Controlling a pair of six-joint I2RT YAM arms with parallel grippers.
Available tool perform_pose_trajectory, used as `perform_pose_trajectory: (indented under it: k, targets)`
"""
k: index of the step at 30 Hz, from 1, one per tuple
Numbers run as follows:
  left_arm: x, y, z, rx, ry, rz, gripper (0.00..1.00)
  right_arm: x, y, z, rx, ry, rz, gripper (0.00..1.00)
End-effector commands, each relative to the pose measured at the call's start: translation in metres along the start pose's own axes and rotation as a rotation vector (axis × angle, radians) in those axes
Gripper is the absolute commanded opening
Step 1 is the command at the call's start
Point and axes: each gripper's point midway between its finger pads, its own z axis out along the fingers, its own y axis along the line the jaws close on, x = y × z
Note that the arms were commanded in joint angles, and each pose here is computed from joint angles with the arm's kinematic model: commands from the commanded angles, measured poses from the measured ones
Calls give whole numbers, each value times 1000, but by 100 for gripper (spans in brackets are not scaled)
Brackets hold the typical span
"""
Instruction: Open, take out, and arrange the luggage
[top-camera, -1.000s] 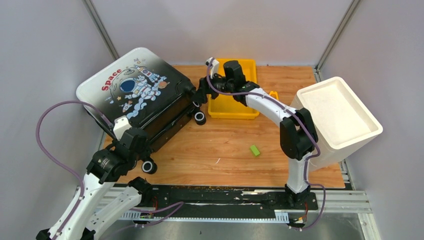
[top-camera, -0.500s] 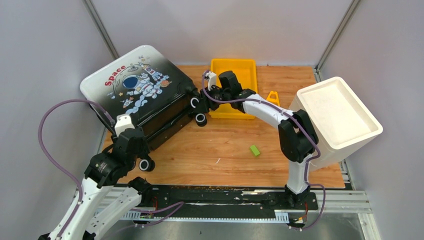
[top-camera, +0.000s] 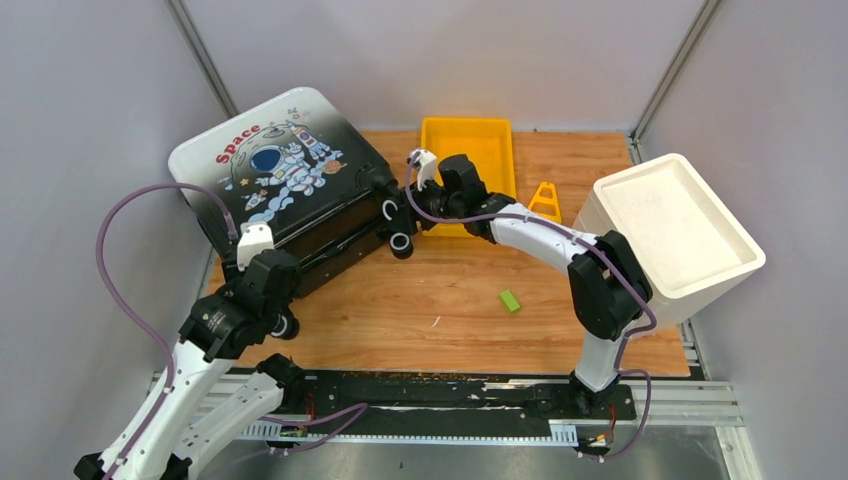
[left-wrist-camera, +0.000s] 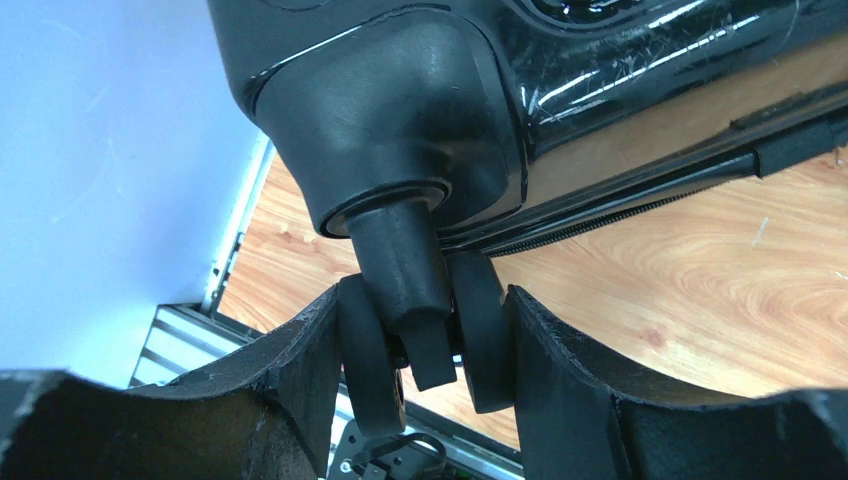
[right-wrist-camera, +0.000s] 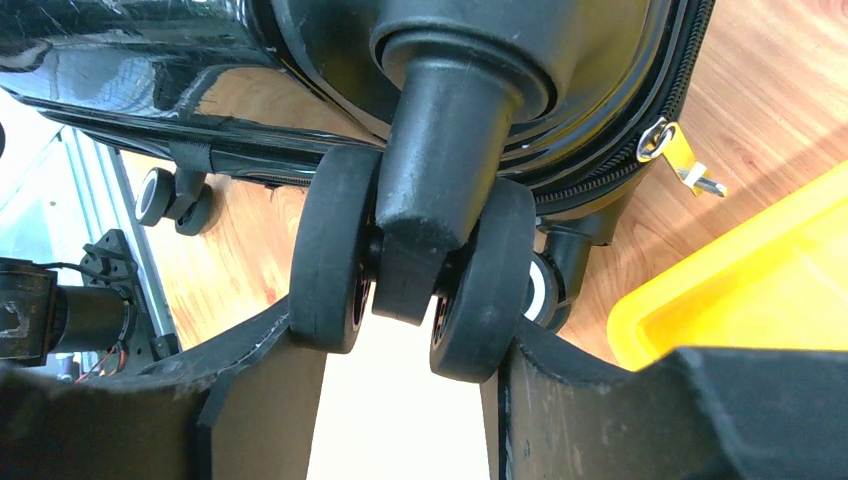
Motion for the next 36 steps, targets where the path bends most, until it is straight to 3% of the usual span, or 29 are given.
perform_pose_trajectory:
  k: [1,7,10,15,19,27,30,36]
  targets:
    - [-75,6,-13,-32,-257,-154,35,-20,52,-24,-108,-71,-131,0]
    - [-74,9,-4,-101,-225,-168,45,-17,66,-32,-104,-114,-149,0]
    - [-75,32,-5,-225,-222,-226,53,-11,78,-30,-130,-106,-155,0]
    - [-80,35,5,-248,-184,-249,62,-7,91,-22,-141,-98,-155,0]
    - [-80,43,13,-301,-157,-283,61,-10,90,-26,-50,-133,-178,0]
    - [-76,62,37,-414,-61,-349,60,-1,128,-31,-156,-143,-136,0]
    - [-76,70,38,-469,-41,-371,65,0,139,-34,-163,-154,-99,0]
    - [-70,69,50,-445,9,-400,66,6,157,-36,-162,-193,-60,0]
